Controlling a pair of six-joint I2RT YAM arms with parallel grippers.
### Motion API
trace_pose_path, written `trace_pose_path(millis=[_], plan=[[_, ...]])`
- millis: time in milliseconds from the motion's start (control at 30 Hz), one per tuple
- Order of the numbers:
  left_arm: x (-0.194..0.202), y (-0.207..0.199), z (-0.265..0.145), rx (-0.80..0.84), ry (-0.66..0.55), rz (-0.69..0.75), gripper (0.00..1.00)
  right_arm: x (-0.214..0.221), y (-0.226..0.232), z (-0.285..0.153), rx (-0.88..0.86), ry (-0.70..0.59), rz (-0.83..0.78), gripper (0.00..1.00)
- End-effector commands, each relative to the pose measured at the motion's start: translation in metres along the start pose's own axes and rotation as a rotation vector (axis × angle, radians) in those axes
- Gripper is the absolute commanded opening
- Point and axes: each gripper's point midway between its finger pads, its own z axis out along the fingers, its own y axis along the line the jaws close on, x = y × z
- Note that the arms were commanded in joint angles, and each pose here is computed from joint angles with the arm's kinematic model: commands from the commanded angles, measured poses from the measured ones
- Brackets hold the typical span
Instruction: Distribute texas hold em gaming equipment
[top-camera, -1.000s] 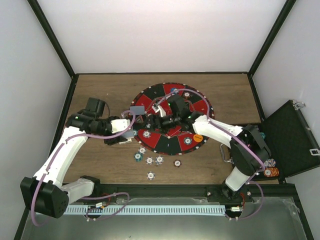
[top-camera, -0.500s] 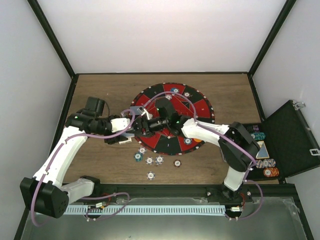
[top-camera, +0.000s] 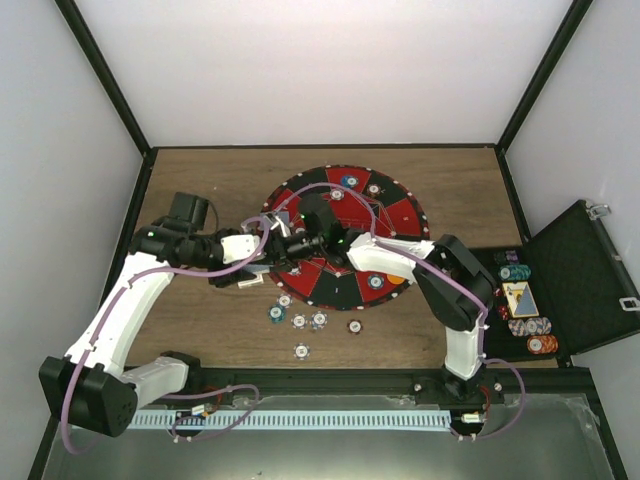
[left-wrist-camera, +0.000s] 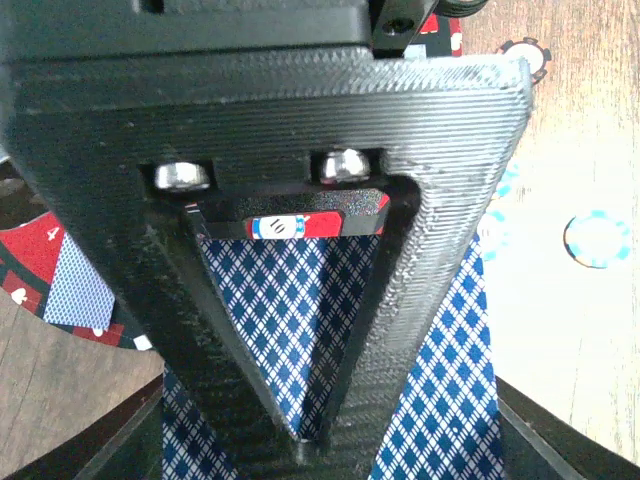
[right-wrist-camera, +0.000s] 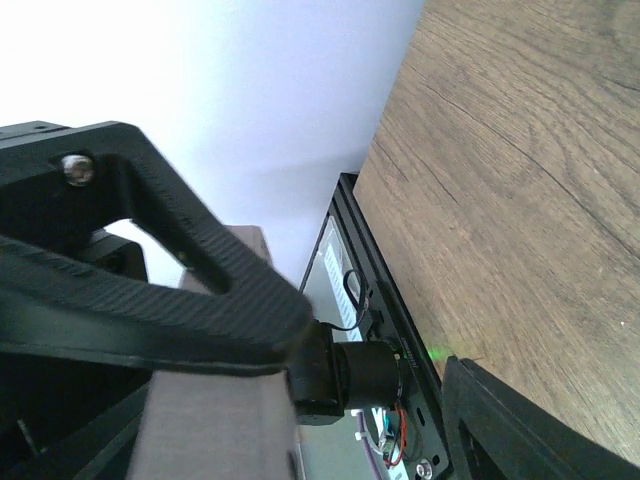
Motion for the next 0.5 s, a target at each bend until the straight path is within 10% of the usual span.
trace_pose_path(millis=[0,467], plan=[[-0.014,0.000,-0.012,-0.016,-0.051,0.031,0.04,0.000,0.007,0.004,-0.025,0.017,-0.021,0.65],[-0.017,-0.001,-0.015,-0.019,-0.060,0.042,0.04,-0.001,-0.014,-0.033,0.030,-0.034,0.009,0.52]])
